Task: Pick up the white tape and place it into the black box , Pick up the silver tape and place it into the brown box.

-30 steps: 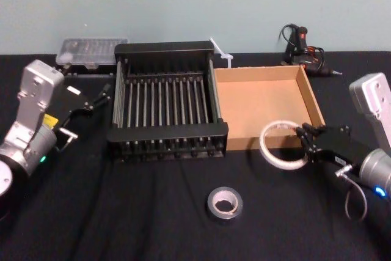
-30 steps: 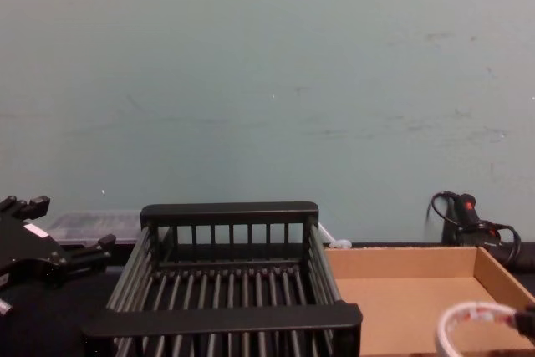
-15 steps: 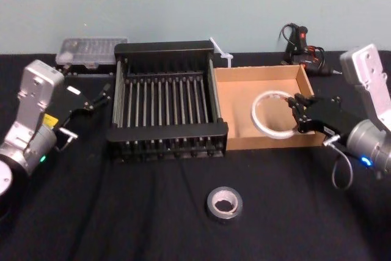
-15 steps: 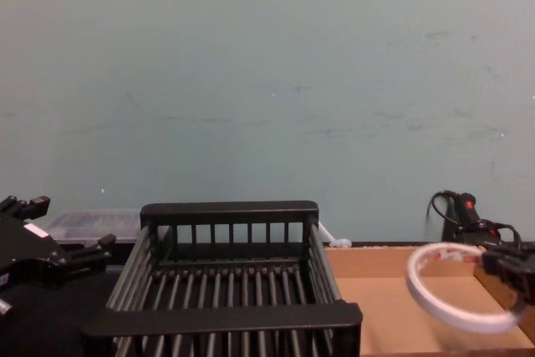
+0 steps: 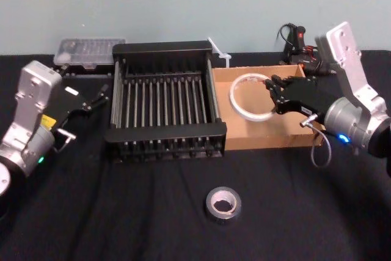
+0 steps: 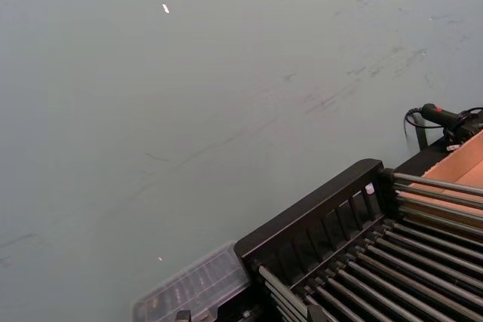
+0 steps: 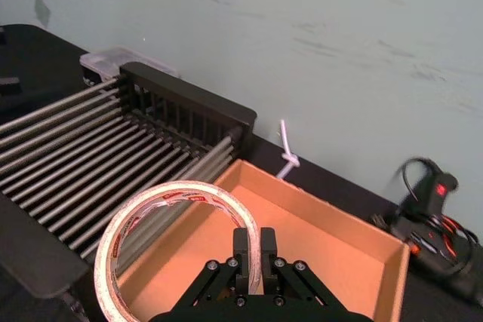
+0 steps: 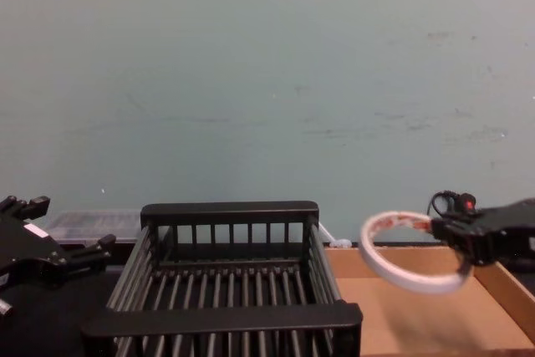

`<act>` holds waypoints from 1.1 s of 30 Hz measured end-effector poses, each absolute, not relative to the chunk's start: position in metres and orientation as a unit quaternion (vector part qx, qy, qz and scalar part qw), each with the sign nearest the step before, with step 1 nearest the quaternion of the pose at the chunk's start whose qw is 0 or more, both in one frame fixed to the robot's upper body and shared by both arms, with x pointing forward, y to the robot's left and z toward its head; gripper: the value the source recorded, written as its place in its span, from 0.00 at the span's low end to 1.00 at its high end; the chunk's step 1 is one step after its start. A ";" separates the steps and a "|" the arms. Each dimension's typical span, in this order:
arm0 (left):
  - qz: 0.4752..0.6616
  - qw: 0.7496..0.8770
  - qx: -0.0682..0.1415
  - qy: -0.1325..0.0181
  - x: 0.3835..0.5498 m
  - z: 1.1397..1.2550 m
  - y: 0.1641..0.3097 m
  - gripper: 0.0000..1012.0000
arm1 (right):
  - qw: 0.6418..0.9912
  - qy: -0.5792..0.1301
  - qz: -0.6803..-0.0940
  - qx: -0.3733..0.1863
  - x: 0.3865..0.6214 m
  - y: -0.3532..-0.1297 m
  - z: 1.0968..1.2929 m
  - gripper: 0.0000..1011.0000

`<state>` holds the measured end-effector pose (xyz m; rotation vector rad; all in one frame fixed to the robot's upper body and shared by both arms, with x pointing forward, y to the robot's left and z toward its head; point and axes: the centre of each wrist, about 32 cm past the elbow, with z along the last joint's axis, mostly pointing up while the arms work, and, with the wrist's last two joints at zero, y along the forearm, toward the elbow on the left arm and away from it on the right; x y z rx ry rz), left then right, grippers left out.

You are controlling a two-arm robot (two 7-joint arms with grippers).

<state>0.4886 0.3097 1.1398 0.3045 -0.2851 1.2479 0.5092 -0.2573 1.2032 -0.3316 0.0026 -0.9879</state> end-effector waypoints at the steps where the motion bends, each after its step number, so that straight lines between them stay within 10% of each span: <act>1: 0.580 0.791 0.141 -0.132 0.489 1.140 0.310 0.99 | 0.868 0.000 -0.470 -0.158 0.511 -0.256 1.204 0.10; 33: 0.580 0.791 0.141 -0.132 0.489 1.140 0.310 0.99 | 0.908 -0.030 -0.390 -0.150 0.551 -0.206 1.215 0.10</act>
